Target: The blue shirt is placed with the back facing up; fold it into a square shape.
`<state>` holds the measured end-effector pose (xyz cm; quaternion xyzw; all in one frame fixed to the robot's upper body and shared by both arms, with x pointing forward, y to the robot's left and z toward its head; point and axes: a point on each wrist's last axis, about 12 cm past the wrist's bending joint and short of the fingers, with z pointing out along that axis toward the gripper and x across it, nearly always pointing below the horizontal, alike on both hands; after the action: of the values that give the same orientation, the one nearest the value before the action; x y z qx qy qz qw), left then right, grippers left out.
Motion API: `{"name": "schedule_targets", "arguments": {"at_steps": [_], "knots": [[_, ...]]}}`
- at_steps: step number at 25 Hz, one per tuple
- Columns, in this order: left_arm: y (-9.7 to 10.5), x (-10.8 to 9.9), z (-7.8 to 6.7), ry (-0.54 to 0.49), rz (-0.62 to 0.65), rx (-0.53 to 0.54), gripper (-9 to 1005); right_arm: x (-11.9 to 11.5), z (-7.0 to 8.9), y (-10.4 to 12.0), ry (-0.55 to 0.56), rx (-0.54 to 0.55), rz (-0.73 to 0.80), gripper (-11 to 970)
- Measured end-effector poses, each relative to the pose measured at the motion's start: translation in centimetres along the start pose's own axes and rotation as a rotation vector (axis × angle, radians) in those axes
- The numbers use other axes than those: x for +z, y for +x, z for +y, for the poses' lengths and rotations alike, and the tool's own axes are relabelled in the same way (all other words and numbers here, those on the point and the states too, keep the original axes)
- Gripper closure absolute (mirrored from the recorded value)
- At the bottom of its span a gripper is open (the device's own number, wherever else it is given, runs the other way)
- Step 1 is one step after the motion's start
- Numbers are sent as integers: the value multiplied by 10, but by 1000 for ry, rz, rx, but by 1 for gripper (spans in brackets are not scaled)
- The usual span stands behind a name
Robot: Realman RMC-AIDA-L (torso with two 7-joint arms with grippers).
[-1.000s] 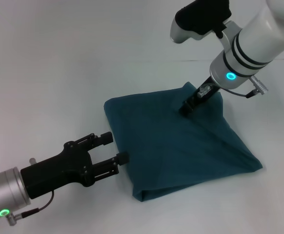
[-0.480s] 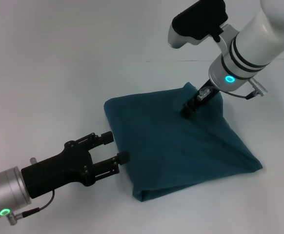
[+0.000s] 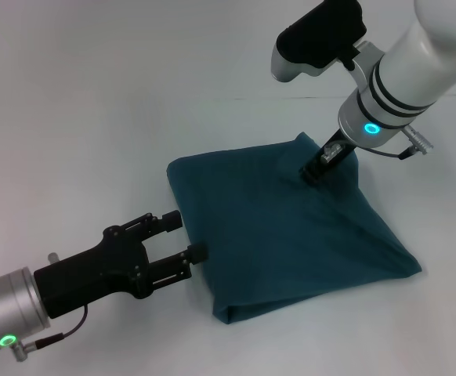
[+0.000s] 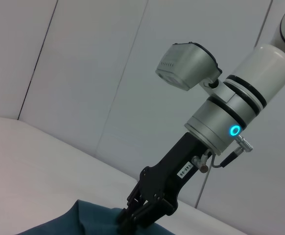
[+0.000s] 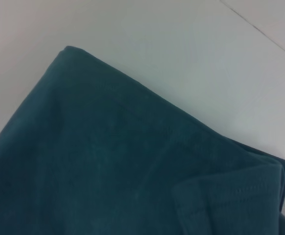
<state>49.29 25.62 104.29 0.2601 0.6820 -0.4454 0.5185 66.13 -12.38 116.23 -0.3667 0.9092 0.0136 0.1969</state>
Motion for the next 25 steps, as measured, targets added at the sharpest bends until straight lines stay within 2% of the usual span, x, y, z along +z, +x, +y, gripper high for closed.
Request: {"name": "schedule_targets", "arguments": {"at_steps": [7, 12, 17, 25], "knots": [[0, 0, 0, -1, 1, 0, 231, 0, 0, 0, 0, 0, 0, 762], [0, 0, 0, -3, 1, 0, 231, 0, 1, 0, -7, -8, 1, 776], [1, -1, 0, -5, 2, 1, 231, 0, 2, 0, -12, -11, 4, 929], [1, -1, 0, -6, 1, 2, 231, -2, 2, -1, -30, 6, -20, 953]]}}
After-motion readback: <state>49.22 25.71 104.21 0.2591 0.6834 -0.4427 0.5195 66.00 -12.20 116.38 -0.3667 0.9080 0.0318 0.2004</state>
